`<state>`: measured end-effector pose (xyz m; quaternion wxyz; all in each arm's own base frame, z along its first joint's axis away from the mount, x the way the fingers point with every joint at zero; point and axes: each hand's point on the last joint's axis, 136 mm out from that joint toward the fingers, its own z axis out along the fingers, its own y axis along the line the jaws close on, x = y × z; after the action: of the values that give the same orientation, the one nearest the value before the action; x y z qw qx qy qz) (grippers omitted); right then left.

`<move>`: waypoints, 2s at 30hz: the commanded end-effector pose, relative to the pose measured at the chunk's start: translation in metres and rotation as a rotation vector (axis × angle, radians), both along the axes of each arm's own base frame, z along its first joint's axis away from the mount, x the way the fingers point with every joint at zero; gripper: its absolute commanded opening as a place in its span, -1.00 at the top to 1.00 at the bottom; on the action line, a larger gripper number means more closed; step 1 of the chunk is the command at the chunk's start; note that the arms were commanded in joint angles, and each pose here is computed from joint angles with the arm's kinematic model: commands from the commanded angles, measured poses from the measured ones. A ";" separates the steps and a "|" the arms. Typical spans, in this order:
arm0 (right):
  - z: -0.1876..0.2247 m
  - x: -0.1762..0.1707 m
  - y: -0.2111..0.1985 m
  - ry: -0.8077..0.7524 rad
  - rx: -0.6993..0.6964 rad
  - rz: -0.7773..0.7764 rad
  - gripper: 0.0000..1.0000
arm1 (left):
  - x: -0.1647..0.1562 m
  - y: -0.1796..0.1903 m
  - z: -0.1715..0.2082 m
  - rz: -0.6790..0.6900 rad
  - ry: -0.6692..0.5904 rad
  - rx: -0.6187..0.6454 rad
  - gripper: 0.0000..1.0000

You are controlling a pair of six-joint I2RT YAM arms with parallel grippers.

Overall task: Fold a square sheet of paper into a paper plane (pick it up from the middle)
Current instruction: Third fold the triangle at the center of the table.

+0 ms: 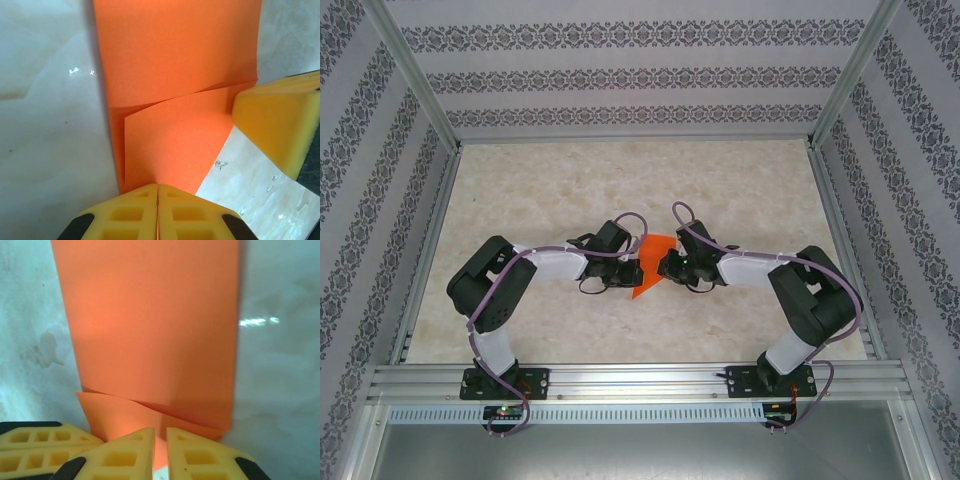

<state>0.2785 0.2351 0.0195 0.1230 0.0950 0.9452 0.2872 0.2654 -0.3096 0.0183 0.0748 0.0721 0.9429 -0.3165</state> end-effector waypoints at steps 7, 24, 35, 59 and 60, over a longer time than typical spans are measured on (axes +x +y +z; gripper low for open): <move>0.036 -0.002 -0.017 -0.115 0.006 -0.030 0.64 | -0.006 0.019 -0.021 0.011 0.024 0.085 0.85; 0.018 0.017 0.015 -0.083 0.090 -0.007 0.83 | -0.008 0.025 -0.027 0.004 0.030 0.126 0.92; -0.017 0.019 -0.015 -0.014 -0.012 -0.087 0.82 | -0.025 0.047 -0.050 -0.036 0.083 0.244 0.99; 0.045 0.026 -0.031 -0.122 0.095 -0.061 0.37 | 0.021 0.009 0.051 -0.039 -0.100 0.075 0.86; 0.043 0.023 -0.030 -0.113 0.096 -0.054 0.31 | 0.024 0.008 0.052 -0.035 -0.102 0.065 0.86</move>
<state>0.3134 0.1998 0.0681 0.1939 0.1245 0.9168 0.3261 0.2749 -0.3050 0.0474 0.0879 0.1067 0.9492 -0.2826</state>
